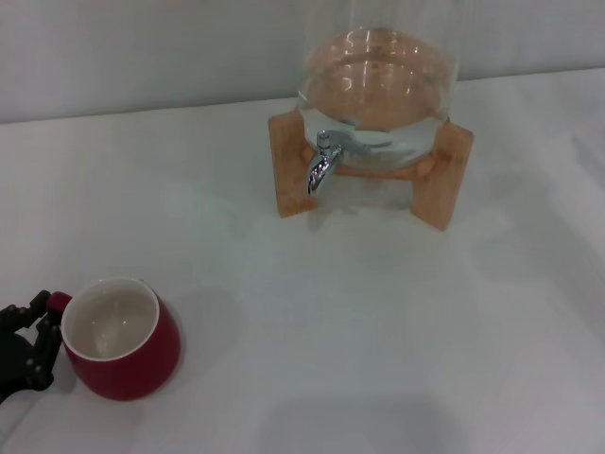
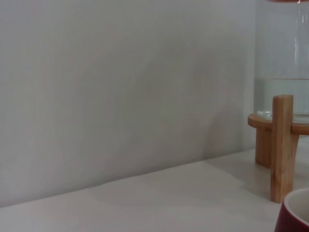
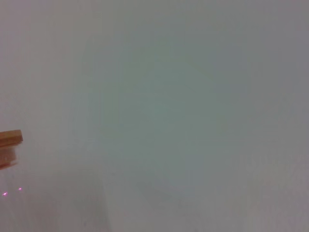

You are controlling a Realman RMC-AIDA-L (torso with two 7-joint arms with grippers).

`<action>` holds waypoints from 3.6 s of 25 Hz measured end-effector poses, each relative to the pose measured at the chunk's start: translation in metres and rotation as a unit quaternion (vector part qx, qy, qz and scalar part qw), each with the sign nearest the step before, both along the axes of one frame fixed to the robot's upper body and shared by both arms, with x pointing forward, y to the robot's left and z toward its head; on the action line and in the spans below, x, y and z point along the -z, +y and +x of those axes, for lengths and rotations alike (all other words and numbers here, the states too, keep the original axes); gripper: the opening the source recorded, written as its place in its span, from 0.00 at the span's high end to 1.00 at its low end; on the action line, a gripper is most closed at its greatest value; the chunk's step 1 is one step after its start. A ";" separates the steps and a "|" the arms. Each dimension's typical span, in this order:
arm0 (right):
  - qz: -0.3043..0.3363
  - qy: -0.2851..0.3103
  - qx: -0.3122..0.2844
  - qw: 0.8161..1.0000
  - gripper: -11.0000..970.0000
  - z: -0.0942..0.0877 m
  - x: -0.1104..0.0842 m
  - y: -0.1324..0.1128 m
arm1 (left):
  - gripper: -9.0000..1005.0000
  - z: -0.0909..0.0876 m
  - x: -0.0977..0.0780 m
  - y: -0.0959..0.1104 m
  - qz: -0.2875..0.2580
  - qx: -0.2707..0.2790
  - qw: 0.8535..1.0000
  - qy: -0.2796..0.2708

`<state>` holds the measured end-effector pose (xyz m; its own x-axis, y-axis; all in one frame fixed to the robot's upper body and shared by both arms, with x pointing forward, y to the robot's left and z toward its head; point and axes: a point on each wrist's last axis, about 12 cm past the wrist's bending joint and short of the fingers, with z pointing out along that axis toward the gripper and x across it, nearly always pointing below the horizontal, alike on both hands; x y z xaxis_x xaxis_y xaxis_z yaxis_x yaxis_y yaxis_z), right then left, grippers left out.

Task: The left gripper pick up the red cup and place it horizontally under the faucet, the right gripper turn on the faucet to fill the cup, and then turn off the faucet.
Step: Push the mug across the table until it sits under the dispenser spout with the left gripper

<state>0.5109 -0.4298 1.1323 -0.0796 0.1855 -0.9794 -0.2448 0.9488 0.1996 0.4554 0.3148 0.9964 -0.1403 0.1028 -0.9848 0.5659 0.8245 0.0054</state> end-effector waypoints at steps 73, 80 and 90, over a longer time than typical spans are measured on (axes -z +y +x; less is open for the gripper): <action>0.005 0.000 -0.019 1.000 0.35 -0.001 0.005 0.006 | 0.85 0.133 -0.048 -0.104 0.051 0.167 0.980 0.097; 0.006 0.002 -0.017 1.000 0.35 -0.001 0.007 0.006 | 0.85 0.139 -0.052 -0.110 0.063 0.175 0.978 0.092; 0.007 -0.001 -0.017 1.000 0.35 -0.001 0.007 0.007 | 0.85 0.144 -0.053 -0.117 0.090 0.182 0.975 0.090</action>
<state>0.5101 -0.4232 1.1257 -0.0835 0.1962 -0.9770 -0.2774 0.9371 0.2119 0.5994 0.1979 1.0496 -0.2310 0.3466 -0.9091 0.8258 0.5639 0.0052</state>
